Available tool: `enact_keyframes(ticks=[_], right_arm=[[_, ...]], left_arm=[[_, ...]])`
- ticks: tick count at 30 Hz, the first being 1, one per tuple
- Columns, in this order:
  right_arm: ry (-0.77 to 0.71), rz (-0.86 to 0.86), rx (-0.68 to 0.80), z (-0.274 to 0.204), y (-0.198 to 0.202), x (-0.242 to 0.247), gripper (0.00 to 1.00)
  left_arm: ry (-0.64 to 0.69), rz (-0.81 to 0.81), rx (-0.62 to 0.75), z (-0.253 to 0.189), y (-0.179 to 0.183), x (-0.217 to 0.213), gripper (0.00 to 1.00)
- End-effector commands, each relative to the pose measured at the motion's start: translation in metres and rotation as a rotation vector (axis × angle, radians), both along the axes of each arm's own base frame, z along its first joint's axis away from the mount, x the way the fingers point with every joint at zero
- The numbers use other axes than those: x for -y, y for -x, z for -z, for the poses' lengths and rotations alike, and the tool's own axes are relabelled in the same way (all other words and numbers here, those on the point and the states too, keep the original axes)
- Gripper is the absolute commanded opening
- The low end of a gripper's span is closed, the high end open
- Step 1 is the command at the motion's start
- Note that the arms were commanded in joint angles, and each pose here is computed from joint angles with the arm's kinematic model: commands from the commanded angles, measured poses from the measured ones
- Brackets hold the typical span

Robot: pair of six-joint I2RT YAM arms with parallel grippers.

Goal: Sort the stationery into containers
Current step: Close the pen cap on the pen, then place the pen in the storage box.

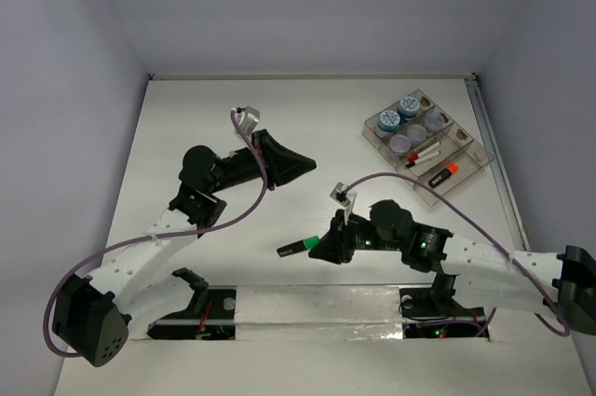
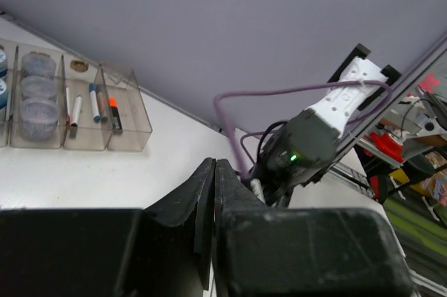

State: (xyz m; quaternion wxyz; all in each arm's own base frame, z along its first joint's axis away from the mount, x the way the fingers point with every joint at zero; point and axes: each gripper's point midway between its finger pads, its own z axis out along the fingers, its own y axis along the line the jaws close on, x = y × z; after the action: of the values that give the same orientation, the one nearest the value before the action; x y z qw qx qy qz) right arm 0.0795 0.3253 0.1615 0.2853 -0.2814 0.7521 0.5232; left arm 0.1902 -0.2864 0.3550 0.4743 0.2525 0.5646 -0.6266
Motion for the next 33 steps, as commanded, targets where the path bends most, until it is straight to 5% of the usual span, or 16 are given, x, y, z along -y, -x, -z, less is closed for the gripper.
enact_keyframes(ticks=[1,12,24,33], right_arm=[[-0.044,0.049,0.106,-0.040,-0.021,0.000,0.00],[0.083,0.206,0.082,-0.013,-0.064,0.041,0.00],[0.370,0.948,0.152,-0.044,-0.139,0.188,0.00],[0.639,1.331,0.099,-0.054,-0.157,0.281,0.00]], left_arm=[[0.048,-0.078,0.064,-0.014,-0.003,-0.007,0.00],[-0.060,-0.242,-0.043,0.039,-0.015,-0.026,0.00],[-0.191,-0.340,0.063,0.017,0.006,-0.059,0.00],[-0.243,-0.351,0.130,0.023,0.018,-0.070,0.00]])
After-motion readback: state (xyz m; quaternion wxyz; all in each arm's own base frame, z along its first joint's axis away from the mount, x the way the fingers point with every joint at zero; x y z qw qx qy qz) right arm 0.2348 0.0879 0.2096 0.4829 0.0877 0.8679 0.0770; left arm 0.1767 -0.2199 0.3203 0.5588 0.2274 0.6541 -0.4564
